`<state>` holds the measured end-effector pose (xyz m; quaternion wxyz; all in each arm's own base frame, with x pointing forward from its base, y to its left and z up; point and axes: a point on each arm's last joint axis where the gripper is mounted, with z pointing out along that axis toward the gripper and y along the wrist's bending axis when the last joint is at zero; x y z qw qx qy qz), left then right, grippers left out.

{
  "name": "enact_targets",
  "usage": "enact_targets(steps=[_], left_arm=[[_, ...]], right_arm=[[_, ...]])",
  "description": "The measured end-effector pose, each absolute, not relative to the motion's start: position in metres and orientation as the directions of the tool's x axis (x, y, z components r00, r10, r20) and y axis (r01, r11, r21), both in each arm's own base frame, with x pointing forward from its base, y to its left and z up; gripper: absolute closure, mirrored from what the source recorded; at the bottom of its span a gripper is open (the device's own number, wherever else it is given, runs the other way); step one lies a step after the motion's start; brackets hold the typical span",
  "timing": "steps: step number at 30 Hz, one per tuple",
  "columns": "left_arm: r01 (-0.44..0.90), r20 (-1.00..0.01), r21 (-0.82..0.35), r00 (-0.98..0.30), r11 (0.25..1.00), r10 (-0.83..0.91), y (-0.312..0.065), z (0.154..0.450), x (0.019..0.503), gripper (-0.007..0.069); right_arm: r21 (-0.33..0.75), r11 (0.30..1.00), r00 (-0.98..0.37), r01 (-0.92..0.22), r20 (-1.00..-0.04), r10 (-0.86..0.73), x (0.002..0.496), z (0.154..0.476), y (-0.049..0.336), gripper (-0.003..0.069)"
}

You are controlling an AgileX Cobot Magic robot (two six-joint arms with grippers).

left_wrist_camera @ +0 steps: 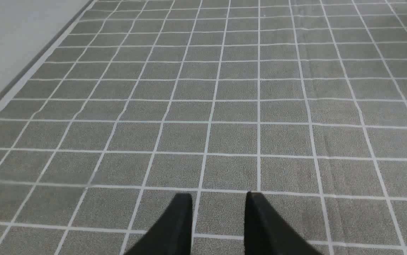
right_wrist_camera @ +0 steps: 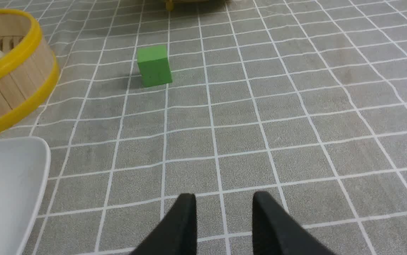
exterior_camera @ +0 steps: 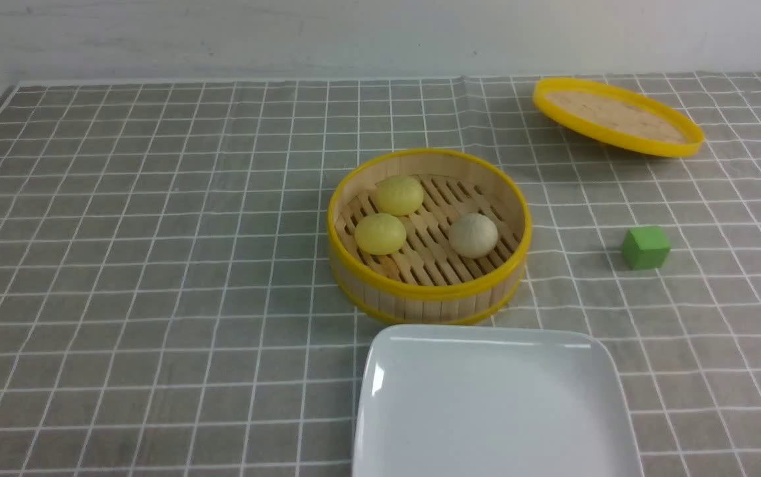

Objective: Put the steamed buns into the plate on the grey tablecloth.
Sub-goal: 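Reach toward a bun in the bamboo steamer with the right gripper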

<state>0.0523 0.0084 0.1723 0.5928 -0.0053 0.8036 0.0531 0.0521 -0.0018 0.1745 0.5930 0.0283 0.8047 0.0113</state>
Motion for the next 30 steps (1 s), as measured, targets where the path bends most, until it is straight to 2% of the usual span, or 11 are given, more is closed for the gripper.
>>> enact_targets(steps=[30], left_arm=[[-0.074, -0.951, 0.104, -0.299, 0.992, 0.078, 0.0093, 0.1723, 0.0522, 0.0384]], right_arm=[[0.052, 0.998, -0.295, 0.032, -0.954, 0.059, 0.0521, 0.1745, -0.0018, 0.0418]])
